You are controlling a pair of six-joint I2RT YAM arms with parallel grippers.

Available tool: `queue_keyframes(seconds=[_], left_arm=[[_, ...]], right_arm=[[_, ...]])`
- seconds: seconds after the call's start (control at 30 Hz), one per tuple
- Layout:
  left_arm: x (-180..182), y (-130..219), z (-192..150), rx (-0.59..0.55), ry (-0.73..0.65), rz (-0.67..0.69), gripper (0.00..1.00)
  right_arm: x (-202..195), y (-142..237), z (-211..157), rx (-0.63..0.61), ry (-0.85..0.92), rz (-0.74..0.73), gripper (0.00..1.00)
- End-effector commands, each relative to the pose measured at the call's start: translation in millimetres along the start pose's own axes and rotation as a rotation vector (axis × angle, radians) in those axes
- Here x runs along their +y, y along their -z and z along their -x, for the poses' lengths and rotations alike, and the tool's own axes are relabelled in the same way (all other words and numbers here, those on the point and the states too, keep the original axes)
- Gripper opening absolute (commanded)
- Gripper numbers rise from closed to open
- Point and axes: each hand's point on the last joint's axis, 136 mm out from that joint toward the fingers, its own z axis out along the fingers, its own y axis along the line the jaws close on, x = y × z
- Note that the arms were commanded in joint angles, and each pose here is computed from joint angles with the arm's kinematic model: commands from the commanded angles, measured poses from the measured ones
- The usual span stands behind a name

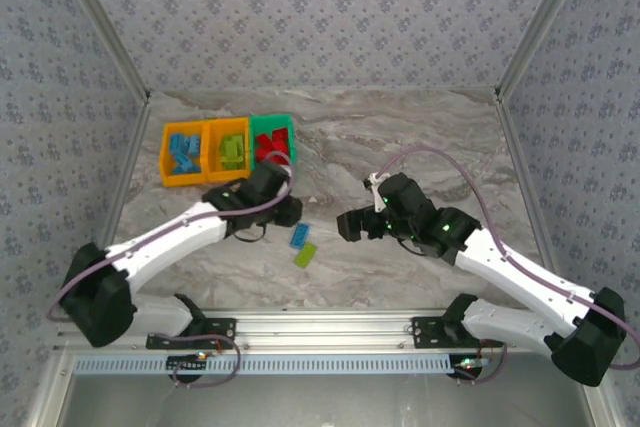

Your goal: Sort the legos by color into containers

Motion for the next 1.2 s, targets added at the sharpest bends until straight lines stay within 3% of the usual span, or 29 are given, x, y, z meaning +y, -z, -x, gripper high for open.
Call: queue_keyframes(seconds=[0.0,0.13,0.37,0.47,0.6,0.73,0.9,1.17], left_arm=[[-8.1,-26.1,4.2,-0.013,0.032,0.019,0.38],[-0.9,-54.9,-7.8,0.045,0.004,0.069,0.49],[4.3,-79.7,-33.3,0.157,-0.052,0.082,0.53],[5.3,-88.7,-43.8,0.198,-0.058,0.081,0.49],[12.0,-91.2,-47.5,0.201,-0.067,0.116,0.30],[9.8,-79.8,-33.9,0.140,-0.066,0.114,0.21],[17.4,-40.5,9.9,-0.015,-0.062,0.135,0.20],[114.5,56.4,105.4,-0.330,0.054,0.302,0.20]], right_arm=[[-0.1,3.0,-5.8,0.014,-0.027,0.012,1.00],[-3.5,7.6,-7.4,0.008,-0.040,0.000,1.00],[-9.0,11.0,-10.1,-0.004,-0.049,-0.018,1.00],[-8.1,9.4,-10.2,-0.001,-0.051,-0.013,1.00],[-8.9,8.6,-11.7,0.004,-0.053,-0.015,1.00],[-10.2,8.1,-15.0,0.016,-0.055,-0.019,1.00],[-9.8,12.8,-13.1,0.004,-0.057,-0.019,1.00],[-9.1,14.8,-9.9,-0.017,-0.058,-0.011,1.00]])
